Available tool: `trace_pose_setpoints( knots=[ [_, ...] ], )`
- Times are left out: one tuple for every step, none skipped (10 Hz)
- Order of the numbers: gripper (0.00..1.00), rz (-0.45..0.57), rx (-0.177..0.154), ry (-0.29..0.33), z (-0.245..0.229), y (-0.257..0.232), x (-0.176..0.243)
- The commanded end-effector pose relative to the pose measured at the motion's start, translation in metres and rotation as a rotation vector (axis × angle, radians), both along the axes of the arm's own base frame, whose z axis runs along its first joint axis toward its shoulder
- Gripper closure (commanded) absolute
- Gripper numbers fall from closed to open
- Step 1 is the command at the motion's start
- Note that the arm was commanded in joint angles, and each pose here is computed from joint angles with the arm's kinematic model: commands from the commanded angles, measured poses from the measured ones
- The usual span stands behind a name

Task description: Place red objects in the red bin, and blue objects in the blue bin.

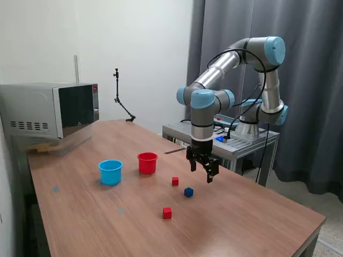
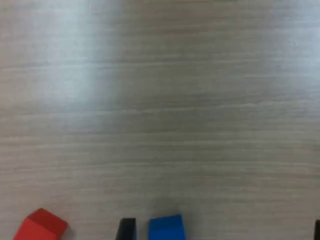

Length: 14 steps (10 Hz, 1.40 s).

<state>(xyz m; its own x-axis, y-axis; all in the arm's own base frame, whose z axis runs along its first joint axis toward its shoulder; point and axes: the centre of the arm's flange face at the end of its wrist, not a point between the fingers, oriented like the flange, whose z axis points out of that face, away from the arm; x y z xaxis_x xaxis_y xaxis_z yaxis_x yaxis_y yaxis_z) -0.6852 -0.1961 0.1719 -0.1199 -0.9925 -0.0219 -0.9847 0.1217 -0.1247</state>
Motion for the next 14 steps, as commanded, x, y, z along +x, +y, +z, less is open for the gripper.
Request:
trace_pose_setpoints(
  knots=[
    [0.0, 0.06, -0.011, -0.007, -0.02, 0.001, -0.003],
    [0.0, 0.086, -0.016, -0.006, -0.029, 0.005, -0.006],
    [0.0, 0.118, -0.021, -0.01, -0.036, 0.007, -0.007],
    [0.0, 0.13, -0.023, -0.009, -0.042, 0.008, -0.008],
    [0.0, 0.144, -0.025, -0.012, -0.045, 0.009, -0.009],
    [0.0, 0.169, -0.028, -0.018, -0.05, 0.01, -0.009],
    [0.0, 0.183, -0.03, -0.015, -0.049, 0.01, -0.01],
    [0.0, 0.196, -0.032, -0.003, -0.048, 0.011, -0.012],
    [0.0, 0.205, -0.034, 0.005, -0.046, 0.02, -0.017],
    [0.0, 0.214, -0.035, 0.014, -0.043, 0.023, -0.022],
    [0.0, 0.223, -0.036, 0.034, -0.035, 0.024, -0.028],
    [0.0, 0.228, -0.035, 0.035, -0.034, 0.026, -0.03],
    [0.0, 0.221, -0.036, 0.023, -0.043, 0.032, -0.031],
    [0.0, 0.219, -0.037, 0.022, -0.046, 0.033, -0.033]
  ],
)
